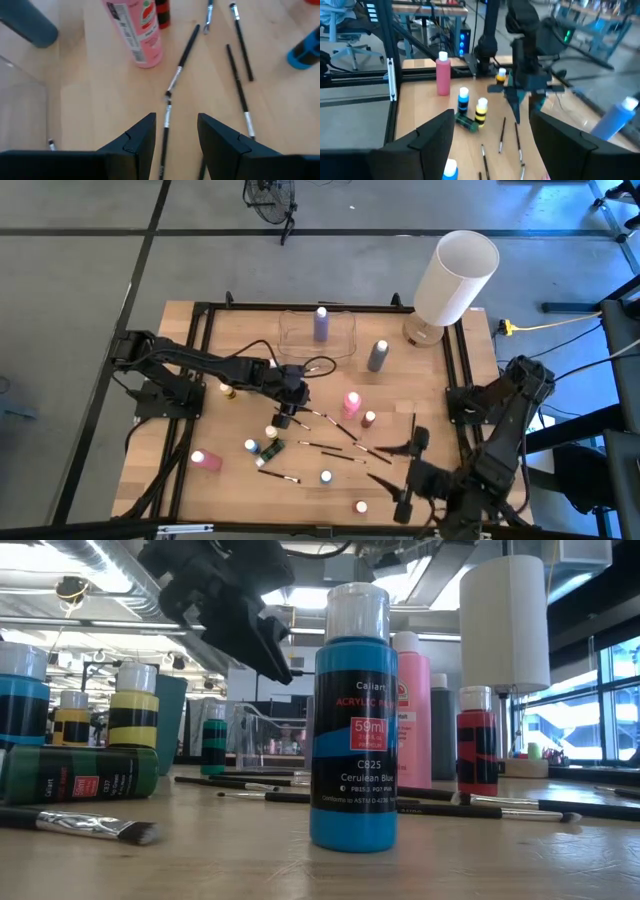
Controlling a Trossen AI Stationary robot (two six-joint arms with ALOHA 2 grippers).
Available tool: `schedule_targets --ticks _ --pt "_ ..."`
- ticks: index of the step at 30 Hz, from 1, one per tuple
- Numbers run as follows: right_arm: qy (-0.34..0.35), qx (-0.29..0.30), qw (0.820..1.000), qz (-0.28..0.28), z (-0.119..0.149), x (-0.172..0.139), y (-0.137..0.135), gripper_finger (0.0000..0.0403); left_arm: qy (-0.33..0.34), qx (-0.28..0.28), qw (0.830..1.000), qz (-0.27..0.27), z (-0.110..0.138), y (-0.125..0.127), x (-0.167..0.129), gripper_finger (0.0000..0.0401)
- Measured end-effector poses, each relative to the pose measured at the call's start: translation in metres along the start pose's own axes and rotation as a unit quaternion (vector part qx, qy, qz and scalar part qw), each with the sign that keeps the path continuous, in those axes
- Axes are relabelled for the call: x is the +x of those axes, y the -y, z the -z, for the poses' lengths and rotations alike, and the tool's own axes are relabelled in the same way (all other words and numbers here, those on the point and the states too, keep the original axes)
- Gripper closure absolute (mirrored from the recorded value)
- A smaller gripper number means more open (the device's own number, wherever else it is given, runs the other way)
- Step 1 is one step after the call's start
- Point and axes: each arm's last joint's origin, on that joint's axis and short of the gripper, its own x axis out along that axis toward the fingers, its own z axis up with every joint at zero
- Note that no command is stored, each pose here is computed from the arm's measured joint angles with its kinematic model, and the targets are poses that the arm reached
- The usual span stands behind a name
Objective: Pick & Place Paint Supplies
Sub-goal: Put the black paint brush into the green cup
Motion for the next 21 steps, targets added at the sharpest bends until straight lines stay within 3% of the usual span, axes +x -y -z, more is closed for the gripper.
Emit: schedule_targets --ticks 15,21 --pt "0.018 -0.02 1.0 0.009 0.002 0.008 -0.012 0.0139 -0.052 -0.011 0.999 0.01 0.005 -0.034 0.052 0.026" --pt "0.02 -0.023 1.0 0.003 0.003 0.004 -0.014 0.0139 -0.077 -0.058 0.995 0.007 0.004 -0.035 0.062 0.026"
